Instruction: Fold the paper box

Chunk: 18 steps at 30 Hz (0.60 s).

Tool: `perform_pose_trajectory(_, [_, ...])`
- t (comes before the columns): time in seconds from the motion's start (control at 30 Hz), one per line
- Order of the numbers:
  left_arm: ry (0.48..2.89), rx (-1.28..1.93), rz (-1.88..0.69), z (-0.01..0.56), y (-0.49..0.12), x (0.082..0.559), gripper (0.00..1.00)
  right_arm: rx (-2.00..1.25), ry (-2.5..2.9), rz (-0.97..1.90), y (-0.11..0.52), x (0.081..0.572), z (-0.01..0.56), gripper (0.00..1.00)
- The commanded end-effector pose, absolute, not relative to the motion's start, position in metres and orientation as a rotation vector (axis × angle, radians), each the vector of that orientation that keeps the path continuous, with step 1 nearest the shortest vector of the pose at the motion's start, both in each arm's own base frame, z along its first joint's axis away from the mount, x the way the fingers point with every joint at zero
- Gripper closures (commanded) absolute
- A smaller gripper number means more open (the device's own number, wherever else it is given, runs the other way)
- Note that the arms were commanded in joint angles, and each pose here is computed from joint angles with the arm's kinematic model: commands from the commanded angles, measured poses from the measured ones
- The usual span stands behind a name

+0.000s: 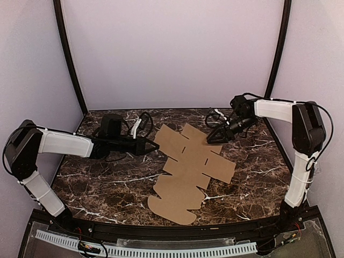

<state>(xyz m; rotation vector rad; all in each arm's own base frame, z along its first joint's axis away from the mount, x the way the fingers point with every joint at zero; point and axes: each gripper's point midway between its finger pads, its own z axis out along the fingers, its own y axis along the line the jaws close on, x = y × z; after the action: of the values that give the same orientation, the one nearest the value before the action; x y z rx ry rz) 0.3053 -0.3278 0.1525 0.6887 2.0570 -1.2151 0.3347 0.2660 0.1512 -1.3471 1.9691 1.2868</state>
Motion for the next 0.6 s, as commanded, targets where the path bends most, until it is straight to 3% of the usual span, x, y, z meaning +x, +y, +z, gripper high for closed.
perform_pose_trajectory(0.0, [2.039,0.675,-1.186,0.155,-0.325,0.305,0.99,-1.400,1.969,1.333,0.275,0.319,0.145,0.67])
perform_pose_trajectory(0.13, [2.037,0.660,-1.173,0.154,-0.324,0.308,0.99,-1.403,1.954,1.318,0.278,0.317,0.150,0.73])
perform_pose_trajectory(0.47, [1.945,0.785,-1.275,0.174,-0.335,0.287,0.99,-1.429,1.904,1.009,0.270,0.367,0.181,0.29])
perform_pose_trajectory(0.57, [1.929,0.805,-1.303,0.180,-0.337,0.284,0.99,-1.439,1.922,1.047,0.275,0.377,0.177,0.25])
